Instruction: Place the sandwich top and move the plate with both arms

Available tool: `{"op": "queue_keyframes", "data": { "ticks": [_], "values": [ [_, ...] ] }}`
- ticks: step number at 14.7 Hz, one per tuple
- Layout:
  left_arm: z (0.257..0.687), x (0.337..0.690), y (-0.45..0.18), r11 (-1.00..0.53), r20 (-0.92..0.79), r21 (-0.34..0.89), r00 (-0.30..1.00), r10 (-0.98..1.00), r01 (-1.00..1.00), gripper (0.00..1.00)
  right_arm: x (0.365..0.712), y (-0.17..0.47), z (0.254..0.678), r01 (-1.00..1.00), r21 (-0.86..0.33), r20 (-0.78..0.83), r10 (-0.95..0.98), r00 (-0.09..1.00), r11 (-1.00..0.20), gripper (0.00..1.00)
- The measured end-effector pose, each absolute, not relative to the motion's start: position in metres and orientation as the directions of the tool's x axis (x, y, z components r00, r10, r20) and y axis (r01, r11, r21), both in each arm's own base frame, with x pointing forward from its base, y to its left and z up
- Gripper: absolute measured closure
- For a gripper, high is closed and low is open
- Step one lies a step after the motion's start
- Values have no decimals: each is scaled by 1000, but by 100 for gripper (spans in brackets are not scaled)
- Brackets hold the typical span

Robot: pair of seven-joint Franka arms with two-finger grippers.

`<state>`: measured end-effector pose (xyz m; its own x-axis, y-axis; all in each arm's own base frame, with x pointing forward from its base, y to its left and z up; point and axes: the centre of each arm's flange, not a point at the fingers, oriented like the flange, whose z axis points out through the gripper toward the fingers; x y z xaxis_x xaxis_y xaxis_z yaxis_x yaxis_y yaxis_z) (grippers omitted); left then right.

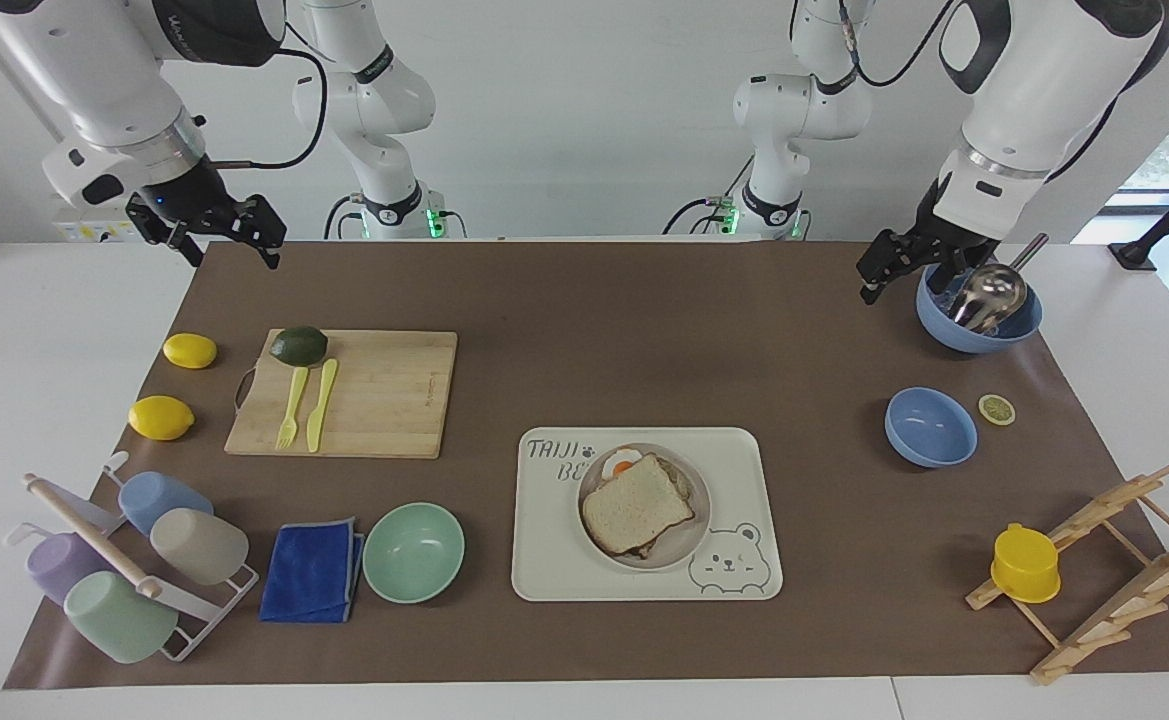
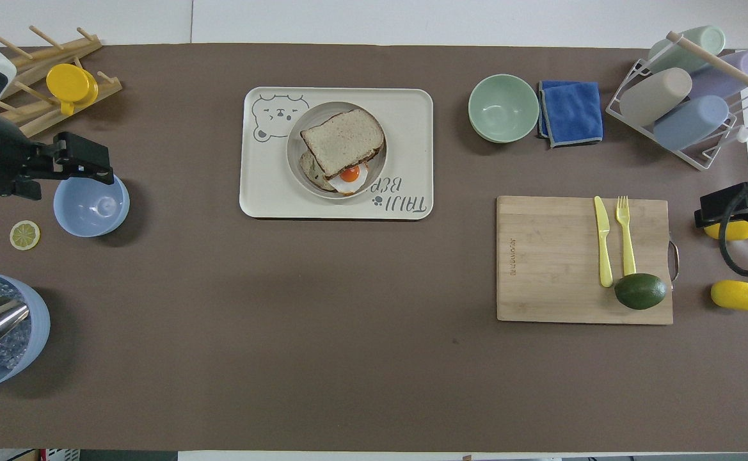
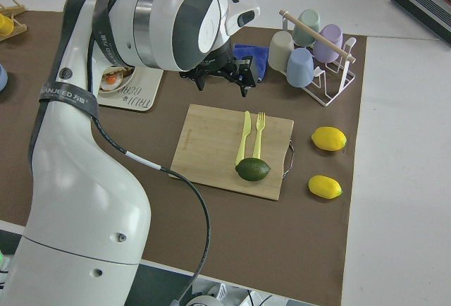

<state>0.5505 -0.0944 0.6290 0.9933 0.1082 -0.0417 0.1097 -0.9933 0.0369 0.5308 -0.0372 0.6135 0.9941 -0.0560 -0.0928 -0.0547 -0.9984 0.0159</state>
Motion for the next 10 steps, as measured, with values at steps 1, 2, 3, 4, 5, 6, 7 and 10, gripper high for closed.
{"op": "queue_keyframes", "data": {
  "ticks": [1, 2, 3, 4, 5, 6, 7, 10],
  "values": [
    [633, 541, -94, -994, -66, 31, 992, 105, 107, 0, 531, -37, 614, -55, 16, -93, -56, 994, -998, 0],
    [634, 533, -94, -994, -87, 26, 991, 101, 104, 0, 531, -37, 614, -55, 16, -92, -56, 994, -998, 0],
    [631, 526, -94, -995, -103, 22, 990, 97, 99, 0, 531, -37, 614, -55, 16, -92, -56, 994, -998, 0],
    [626, 520, -96, -995, -117, 17, 989, 91, 94, 0, 531, -37, 614, -55, 16, -92, -56, 994, -998, 0],
    [619, 517, -97, -996, -124, 14, 989, 82, 84, 0, 531, -37, 614, -55, 16, -92, -56, 994, -998, 0],
    [613, 517, -98, -998, -117, 15, 991, 66, 68, 0, 531, -37, 614, -55, 16, -92, -56, 994, -998, 0],
    [609, 519, -98, -998, -104, 19, 993, 54, 56, 0, 531, -37, 614, -55, 16, -92, -56, 994, -998, 0],
    [608, 521, -96, -999, -94, 23, 995, 42, 44, 0, 531, -37, 614, -55, 16, -92, -56, 994, -998, 0]
  ]
}}
